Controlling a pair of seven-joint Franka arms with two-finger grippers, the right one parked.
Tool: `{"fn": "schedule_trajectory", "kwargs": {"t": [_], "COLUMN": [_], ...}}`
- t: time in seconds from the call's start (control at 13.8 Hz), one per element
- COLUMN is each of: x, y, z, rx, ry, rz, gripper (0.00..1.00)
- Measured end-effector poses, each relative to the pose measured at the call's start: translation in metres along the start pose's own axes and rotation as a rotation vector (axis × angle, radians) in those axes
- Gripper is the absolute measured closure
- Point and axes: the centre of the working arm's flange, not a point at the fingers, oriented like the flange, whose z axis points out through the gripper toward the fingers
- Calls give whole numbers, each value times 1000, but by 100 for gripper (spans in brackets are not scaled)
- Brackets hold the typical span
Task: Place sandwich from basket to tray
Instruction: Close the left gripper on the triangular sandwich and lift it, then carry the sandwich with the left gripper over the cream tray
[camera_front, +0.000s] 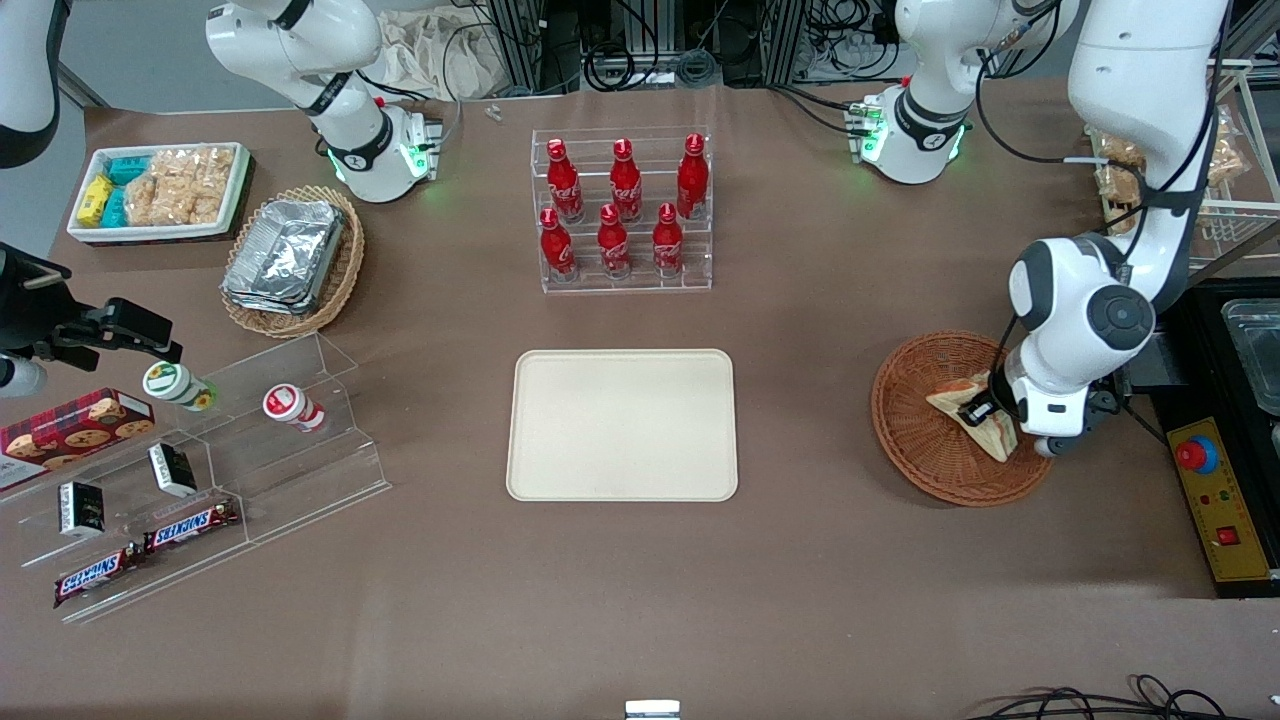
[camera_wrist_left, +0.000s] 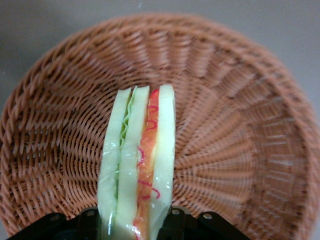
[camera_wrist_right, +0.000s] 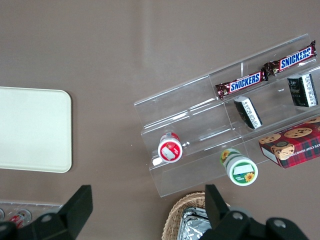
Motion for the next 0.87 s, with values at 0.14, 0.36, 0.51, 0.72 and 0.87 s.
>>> {"fn": "schedule_trajectory", "kwargs": {"t": [0.14,0.36,0.51,0.72,0.87], "x": [-7,-34,-59,-121,-172], "y": [9,29,55,124,171], "z": [-45,-116,-148,-176,-172], "rx": [14,49,66,-1,-82], "ry": [-31,-101,-141,-149,-133], "rz": [61,233,351,500,547], "gripper": [65,79,80,80,80]}}
